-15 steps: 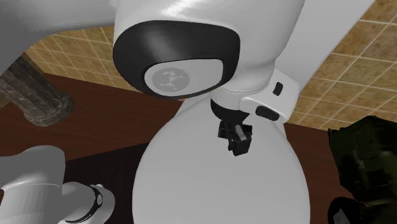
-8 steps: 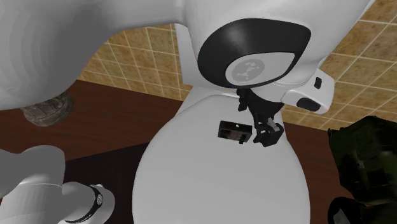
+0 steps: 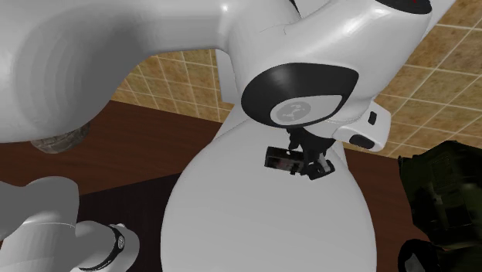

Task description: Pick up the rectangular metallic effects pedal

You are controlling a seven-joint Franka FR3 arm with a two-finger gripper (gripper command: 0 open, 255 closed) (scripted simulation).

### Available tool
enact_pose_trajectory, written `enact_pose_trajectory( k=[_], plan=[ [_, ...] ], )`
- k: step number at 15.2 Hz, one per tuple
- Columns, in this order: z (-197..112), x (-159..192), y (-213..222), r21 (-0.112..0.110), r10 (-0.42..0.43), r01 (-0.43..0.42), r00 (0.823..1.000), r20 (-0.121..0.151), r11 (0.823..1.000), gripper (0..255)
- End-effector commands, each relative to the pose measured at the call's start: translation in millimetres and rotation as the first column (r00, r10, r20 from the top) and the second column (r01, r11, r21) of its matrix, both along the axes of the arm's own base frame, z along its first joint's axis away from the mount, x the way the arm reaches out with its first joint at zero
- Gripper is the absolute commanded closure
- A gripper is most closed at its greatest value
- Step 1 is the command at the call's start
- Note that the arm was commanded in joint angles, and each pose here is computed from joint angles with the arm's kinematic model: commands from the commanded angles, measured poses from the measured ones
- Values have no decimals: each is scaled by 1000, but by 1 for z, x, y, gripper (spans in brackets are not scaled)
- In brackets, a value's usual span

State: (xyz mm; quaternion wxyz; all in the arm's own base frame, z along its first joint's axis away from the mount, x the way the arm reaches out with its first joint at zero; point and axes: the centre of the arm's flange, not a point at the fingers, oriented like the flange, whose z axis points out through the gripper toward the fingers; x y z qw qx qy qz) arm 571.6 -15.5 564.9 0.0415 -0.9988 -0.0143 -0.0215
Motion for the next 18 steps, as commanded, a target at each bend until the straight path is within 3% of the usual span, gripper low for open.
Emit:
enact_pose_trajectory(
  k=[1, 9, 18],
  plan=[
    [-1, 0, 0, 0, 0, 0, 1000, 0, 1000, 255],
    [0, 0, 0, 0, 0, 0, 1000, 0, 1000, 255],
    [47, 0, 0, 0, 0, 0, 1000, 0, 1000, 255]
  ],
)
